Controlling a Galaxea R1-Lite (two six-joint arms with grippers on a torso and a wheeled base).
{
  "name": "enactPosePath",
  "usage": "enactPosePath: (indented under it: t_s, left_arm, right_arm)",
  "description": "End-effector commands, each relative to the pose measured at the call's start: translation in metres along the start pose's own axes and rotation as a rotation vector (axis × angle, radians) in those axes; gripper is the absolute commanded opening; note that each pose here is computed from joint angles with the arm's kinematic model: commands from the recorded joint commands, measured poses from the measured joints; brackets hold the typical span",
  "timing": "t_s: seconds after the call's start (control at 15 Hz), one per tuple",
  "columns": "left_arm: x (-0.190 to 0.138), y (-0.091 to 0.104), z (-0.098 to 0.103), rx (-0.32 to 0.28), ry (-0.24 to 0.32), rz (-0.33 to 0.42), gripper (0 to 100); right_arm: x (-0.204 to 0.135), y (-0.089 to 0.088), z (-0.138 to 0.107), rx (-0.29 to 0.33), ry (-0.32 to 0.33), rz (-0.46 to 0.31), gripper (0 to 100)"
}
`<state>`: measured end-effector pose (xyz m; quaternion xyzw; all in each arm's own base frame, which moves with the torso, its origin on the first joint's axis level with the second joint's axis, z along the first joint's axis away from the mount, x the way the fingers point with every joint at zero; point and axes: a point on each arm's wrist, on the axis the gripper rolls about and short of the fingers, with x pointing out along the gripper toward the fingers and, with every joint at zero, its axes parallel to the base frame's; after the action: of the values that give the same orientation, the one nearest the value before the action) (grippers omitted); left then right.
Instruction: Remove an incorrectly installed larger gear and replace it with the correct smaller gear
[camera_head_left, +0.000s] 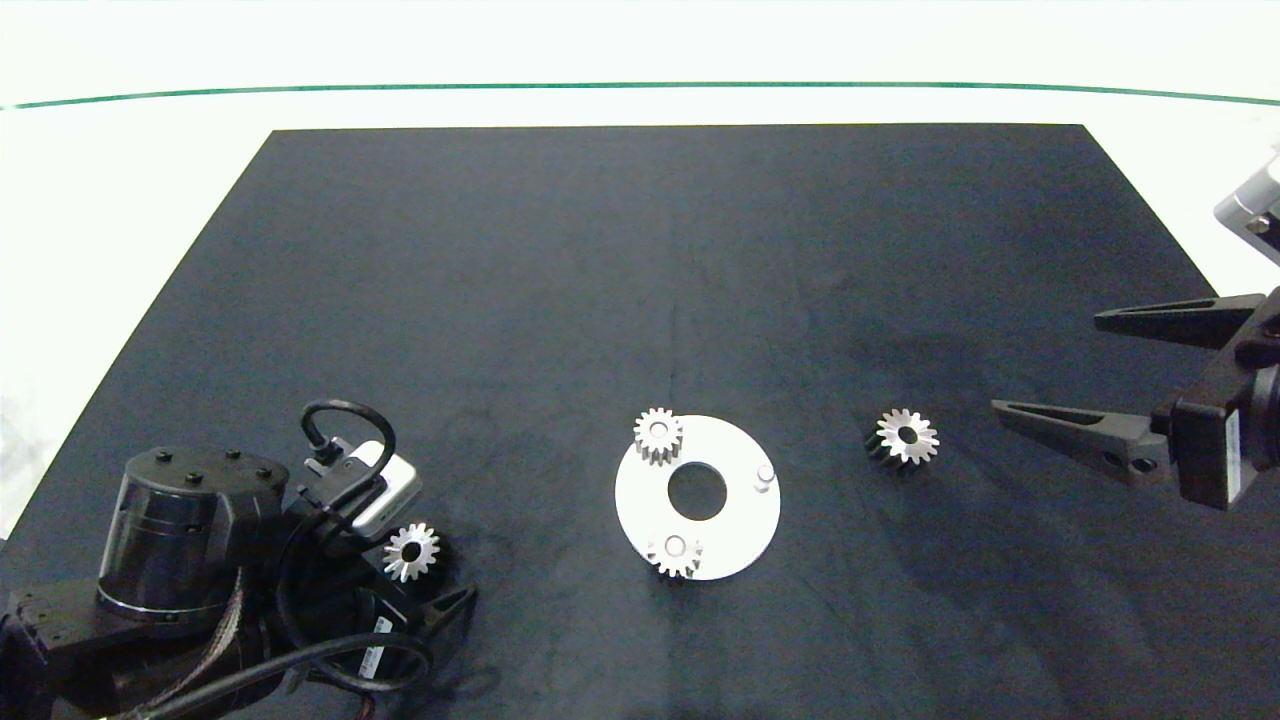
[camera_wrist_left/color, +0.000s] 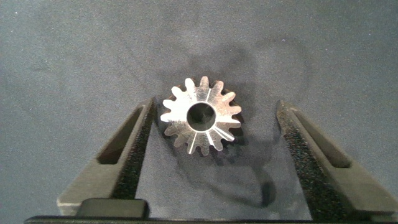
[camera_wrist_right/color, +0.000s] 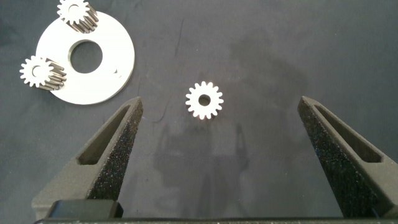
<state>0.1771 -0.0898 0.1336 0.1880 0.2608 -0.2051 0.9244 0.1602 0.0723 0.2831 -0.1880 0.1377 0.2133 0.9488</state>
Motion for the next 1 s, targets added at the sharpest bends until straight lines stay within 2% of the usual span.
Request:
enactPosePath:
  t_s: [0.07,0.27,1.0]
  left_arm:
    - [0.0000,0.0004,0.0011,0.000,-0.008,0.003,72]
    - [0.0007,0.0009,0.0023,-0.001,-0.020,0.007,66]
    - [0.0024,-0.0001,-0.0014,0.006,-0.002,0.004,44]
  right_arm:
    - [0.0003,0.0000,0.0002,-0.002,0.001,0.001,100]
    - [0.0003,0.0000,0.0002,-0.002,0.001,-0.001,100]
    - [-0.0002,0.0002,0.0004,-0.003,-0.001,0.000,100]
